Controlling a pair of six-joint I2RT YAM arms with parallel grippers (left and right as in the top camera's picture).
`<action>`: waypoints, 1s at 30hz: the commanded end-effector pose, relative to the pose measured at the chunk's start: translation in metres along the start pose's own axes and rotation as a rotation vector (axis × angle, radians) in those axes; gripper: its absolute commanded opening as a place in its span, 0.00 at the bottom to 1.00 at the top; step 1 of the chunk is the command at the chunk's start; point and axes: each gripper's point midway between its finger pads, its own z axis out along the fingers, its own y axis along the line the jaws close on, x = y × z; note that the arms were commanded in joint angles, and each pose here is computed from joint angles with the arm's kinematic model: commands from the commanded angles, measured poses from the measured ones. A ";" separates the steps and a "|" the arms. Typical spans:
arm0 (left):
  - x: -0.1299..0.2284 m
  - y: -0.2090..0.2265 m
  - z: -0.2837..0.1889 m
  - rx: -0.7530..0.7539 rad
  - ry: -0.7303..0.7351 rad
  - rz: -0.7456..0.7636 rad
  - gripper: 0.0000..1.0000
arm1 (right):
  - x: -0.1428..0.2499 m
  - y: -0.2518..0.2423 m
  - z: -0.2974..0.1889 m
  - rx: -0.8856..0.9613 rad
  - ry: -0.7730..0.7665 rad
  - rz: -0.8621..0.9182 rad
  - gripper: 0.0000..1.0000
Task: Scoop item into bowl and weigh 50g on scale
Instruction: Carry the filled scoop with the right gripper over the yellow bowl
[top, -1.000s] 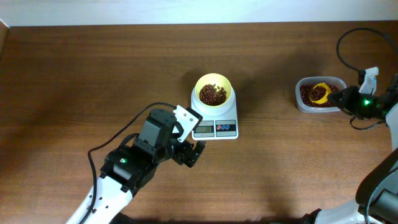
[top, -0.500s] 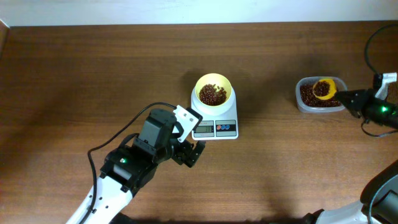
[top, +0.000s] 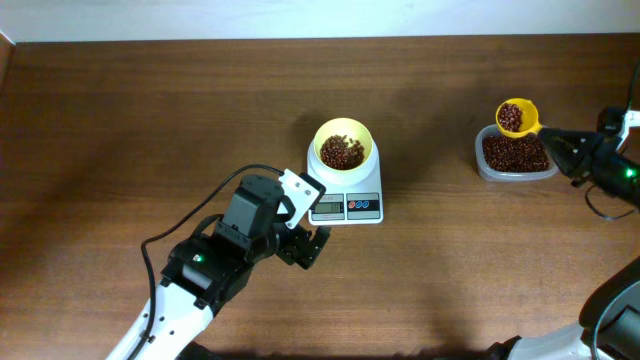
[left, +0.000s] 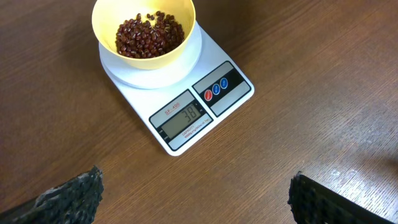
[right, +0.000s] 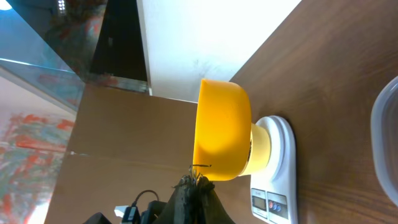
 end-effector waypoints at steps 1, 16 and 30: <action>0.003 -0.004 0.002 0.019 0.007 -0.009 0.99 | 0.010 0.007 0.015 -0.055 0.048 0.033 0.04; 0.003 -0.004 0.002 0.019 0.007 -0.009 0.99 | 0.081 0.017 0.162 0.042 0.379 -0.062 0.04; 0.003 -0.004 0.002 0.019 0.007 -0.009 0.99 | 0.105 0.028 0.223 0.102 0.379 -0.114 0.04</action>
